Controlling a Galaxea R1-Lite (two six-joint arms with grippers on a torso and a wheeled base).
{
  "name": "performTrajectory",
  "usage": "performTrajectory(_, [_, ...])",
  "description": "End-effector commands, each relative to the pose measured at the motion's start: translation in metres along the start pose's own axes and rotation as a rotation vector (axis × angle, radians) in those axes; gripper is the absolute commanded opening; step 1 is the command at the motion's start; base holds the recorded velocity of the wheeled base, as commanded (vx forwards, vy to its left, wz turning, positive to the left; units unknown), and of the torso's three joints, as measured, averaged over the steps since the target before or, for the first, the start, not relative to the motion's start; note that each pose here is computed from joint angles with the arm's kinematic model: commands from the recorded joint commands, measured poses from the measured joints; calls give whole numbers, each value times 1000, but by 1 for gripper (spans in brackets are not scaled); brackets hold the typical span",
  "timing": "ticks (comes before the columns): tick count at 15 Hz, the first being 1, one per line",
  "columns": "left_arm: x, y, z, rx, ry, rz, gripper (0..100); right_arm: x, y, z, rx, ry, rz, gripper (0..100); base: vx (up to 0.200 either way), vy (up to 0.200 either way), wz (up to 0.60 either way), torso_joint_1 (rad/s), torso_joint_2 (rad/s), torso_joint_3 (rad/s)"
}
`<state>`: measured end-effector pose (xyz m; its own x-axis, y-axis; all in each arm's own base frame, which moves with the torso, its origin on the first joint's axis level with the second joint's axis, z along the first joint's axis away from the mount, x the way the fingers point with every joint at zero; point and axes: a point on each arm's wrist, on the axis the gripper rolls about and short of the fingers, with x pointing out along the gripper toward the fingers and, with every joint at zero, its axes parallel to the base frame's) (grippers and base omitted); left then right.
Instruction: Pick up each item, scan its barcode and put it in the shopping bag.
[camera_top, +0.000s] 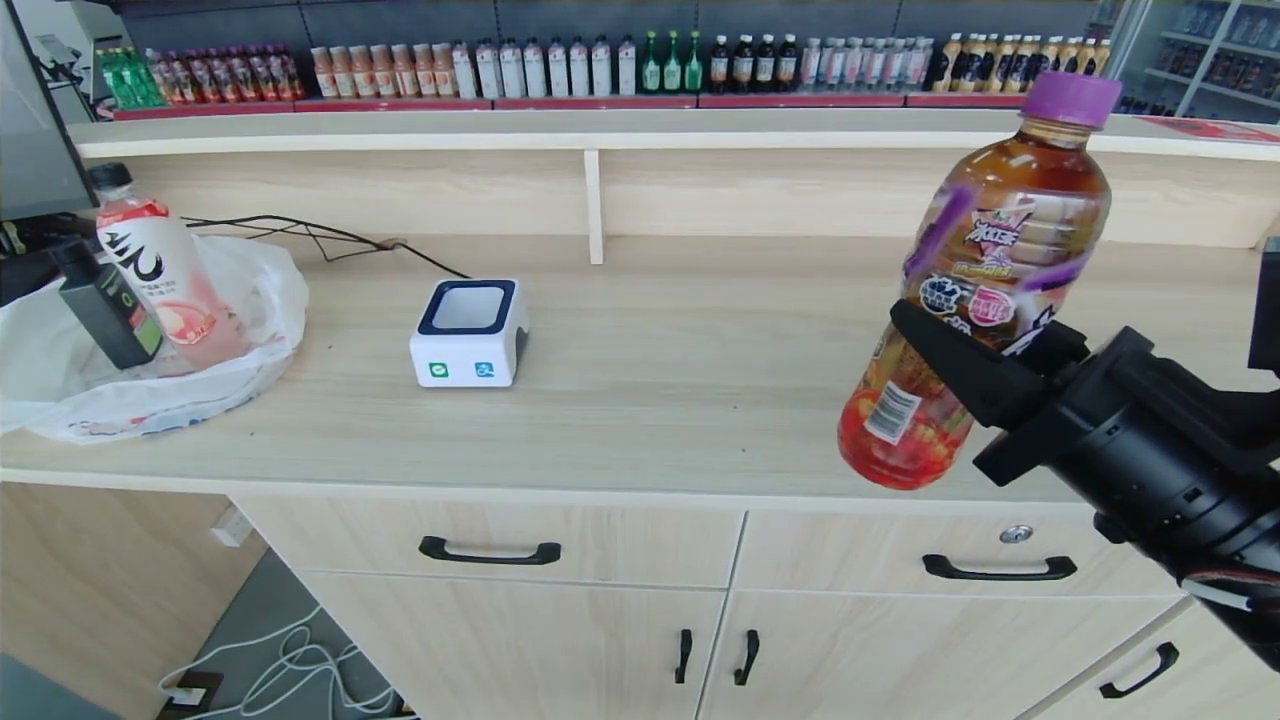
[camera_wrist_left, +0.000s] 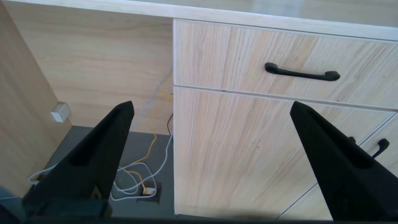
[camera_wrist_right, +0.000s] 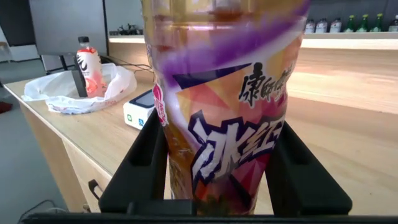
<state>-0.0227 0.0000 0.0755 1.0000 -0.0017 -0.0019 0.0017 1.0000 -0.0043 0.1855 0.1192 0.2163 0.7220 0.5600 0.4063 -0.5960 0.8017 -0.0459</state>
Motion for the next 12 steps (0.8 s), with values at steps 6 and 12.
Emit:
performTrajectory(6, [0, 0, 0, -2, 0, 0, 100, 4, -1, -6, -6, 15, 1, 0, 0, 100, 0, 1, 0, 3])
performTrajectory(12, [0, 0, 0, -3, 0, 0, 100, 1, -1, -5, -5, 17, 1, 0, 0, 200, 0, 2, 2, 5])
